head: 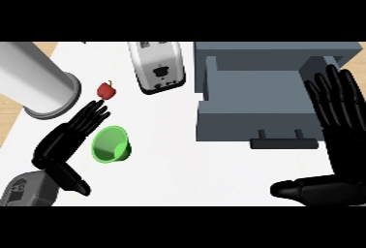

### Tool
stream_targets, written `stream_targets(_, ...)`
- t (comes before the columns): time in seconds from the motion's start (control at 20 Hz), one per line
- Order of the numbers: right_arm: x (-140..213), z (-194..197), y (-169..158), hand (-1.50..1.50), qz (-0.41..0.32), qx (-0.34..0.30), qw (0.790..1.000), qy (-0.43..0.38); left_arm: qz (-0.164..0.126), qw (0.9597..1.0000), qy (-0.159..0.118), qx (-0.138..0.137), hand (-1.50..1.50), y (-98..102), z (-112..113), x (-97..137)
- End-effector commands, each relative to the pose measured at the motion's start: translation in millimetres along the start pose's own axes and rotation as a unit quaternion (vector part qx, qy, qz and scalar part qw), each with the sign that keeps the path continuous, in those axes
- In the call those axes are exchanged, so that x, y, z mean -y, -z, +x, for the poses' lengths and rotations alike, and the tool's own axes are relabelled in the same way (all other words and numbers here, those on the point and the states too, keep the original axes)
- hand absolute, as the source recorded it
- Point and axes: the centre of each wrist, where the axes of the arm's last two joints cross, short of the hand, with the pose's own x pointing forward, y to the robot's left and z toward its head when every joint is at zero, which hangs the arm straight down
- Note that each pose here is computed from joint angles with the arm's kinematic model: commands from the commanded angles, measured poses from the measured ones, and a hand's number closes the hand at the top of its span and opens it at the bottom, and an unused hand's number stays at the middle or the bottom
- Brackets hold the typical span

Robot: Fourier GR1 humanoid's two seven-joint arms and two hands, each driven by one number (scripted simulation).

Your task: Pick up the cup, place it into the drawer and close the drawer

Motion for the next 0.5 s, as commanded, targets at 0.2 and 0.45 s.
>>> stream_targets(0.2,1.3,1.7,9.0,-1.50,-0.006,0.002,1.000,0.003,0.000,0.9999,0.005,-0.016,-1.50,-19.5,-39.8,-25.2)
stream_targets(0.45,1.0,8.4,3.8,-1.50,0.002,0.001,1.000,0.001,0.006,0.9998,-0.007,-0.016,-1.50,-3.9,-53.7,-20.7)
